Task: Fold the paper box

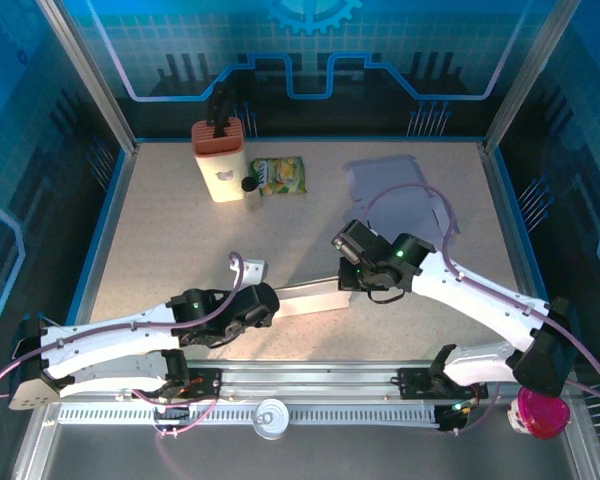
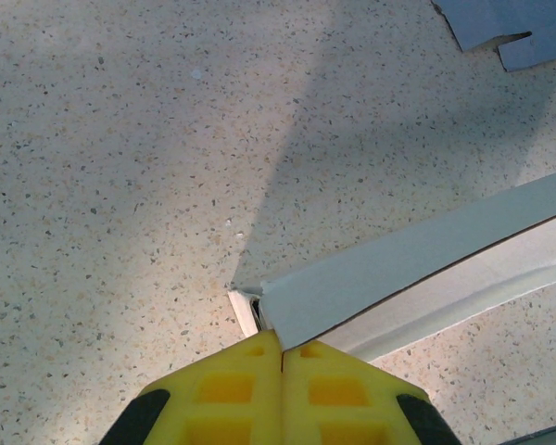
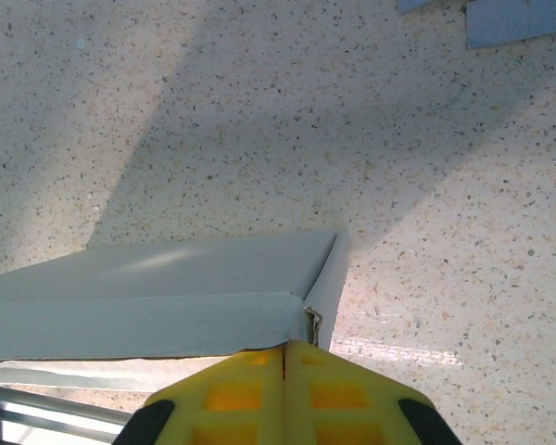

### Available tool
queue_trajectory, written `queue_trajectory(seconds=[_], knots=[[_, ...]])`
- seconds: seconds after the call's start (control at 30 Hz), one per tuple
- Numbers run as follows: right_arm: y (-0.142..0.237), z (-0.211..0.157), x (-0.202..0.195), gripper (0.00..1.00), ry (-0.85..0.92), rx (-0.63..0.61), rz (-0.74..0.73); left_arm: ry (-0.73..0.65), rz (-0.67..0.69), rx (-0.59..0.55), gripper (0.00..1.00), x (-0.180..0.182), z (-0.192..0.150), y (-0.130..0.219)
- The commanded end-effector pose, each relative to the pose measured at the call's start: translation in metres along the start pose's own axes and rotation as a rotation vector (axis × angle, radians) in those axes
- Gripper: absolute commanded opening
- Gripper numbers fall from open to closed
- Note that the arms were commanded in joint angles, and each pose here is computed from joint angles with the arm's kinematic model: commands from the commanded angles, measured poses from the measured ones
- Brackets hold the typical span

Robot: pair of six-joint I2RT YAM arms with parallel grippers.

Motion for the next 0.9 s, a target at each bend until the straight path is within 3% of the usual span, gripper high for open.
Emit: queue_trajectory(seconds=[0.0,0.53,0.87], knots=[[0.000,0.000,0.011,0.00,0.018,-0.005,0.072,0.009,-0.071,0.035,0.00,-0.015,-0.001,0.005],[-0.006,-0.007,-0.005,0.00,0.226,-0.161,-0.017,0.002,-0.051,0.037,0.00,-0.012,-0.005,-0.001],[-0.009,-0.011,-0.008,0.00,0.234,-0.178,-0.036,0.001,-0.041,0.036,0.00,-0.011,-0.006,-0.004]])
Point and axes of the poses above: each hand's point on the last joint's axis, 136 mm out from that joint toward the fingers, its own y axis back along the fingers, its own x axis along the line the jaws close on, z = x × y, the point moved 2 cm from there along y, back along the fingers, and after that the axes turned 2 degrees about y, right-handed, at the moved point
